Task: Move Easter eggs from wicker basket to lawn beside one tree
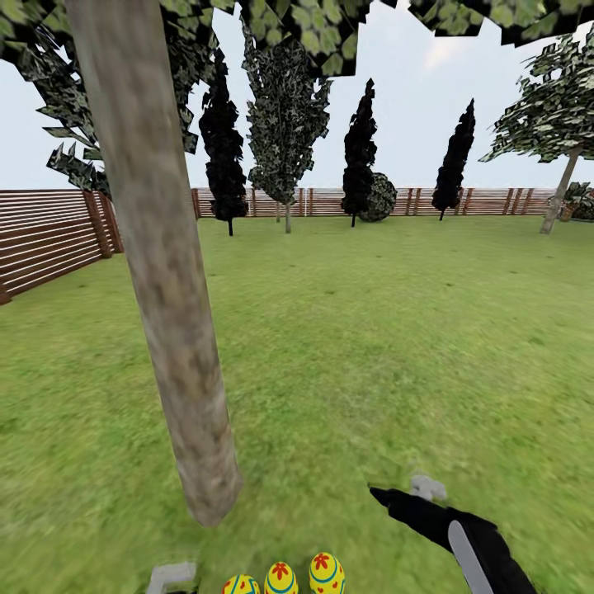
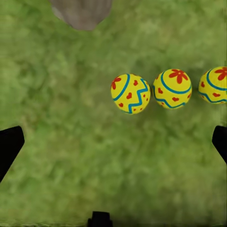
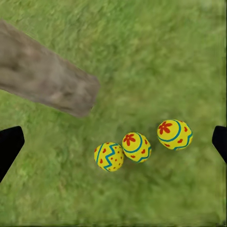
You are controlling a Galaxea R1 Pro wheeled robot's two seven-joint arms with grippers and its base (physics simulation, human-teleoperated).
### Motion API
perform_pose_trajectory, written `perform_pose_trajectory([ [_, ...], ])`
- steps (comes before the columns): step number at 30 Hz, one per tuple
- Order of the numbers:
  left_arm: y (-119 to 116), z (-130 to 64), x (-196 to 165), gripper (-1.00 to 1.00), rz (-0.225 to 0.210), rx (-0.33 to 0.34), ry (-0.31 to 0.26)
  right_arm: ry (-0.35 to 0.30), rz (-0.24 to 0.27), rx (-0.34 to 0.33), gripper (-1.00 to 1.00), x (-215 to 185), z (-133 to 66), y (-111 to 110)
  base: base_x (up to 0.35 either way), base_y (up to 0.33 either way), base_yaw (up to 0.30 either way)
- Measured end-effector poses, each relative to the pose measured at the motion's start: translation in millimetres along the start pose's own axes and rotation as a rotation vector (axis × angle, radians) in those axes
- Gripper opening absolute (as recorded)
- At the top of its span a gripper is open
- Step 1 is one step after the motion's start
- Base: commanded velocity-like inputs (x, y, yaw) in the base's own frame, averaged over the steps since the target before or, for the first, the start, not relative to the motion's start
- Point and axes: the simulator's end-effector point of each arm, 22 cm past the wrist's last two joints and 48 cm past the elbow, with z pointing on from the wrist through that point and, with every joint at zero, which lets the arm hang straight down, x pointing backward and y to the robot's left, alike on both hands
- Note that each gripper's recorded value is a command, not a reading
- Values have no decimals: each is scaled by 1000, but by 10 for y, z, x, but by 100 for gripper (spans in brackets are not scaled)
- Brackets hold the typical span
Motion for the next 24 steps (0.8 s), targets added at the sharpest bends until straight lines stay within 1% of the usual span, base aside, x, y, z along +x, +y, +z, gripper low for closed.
perform_pose_trajectory([
  [2, 29, -38, 140, 100, 1, -5, 11, 13, 10, 31, 100, 149, 36, -183, 0, 0, 0],
  [3, 64, -64, 273, 100, 0, -12, 23, 21, 17, 60, 100, 291, 68, -354, 0, 0, 0],
  [6, 120, -118, 426, 100, 1, -23, 31, 31, 29, 98, 100, 490, 84, -567, 0, 0, 0],
  [7, 157, -143, 508, 100, 2, -30, 33, 36, 34, 120, 100, 607, 88, -690, 0, 0, 0],
  [9, 189, -178, 575, 100, 3, -36, 36, 45, 41, 140, 100, 728, 78, -793, 0, 0, 0],
  [10, 215, -201, 636, 100, 3, -41, 40, 53, 46, 157, 100, 841, 71, -885, 0, 0, 0],
  [13, 254, -270, 793, 100, 3, -48, 53, 61, 50, 187, 100, 1020, 37, -1034, 0, 0, 0],
  [14, 260, -289, 825, 100, 4, -50, 54, 62, 50, 193, 100, 1059, 26, -1063, 0, 0, 0],
  [17, 292, -352, 919, 100, 5, -55, 52, 76, 53, 231, 100, 1283, -41, -1244, 0, 0, 0],
  [24, 315, -463, 1051, 100, 5, -58, 66, 100, 57, 280, 100, 1594, -179, -1436, 0, 0, 0],
])
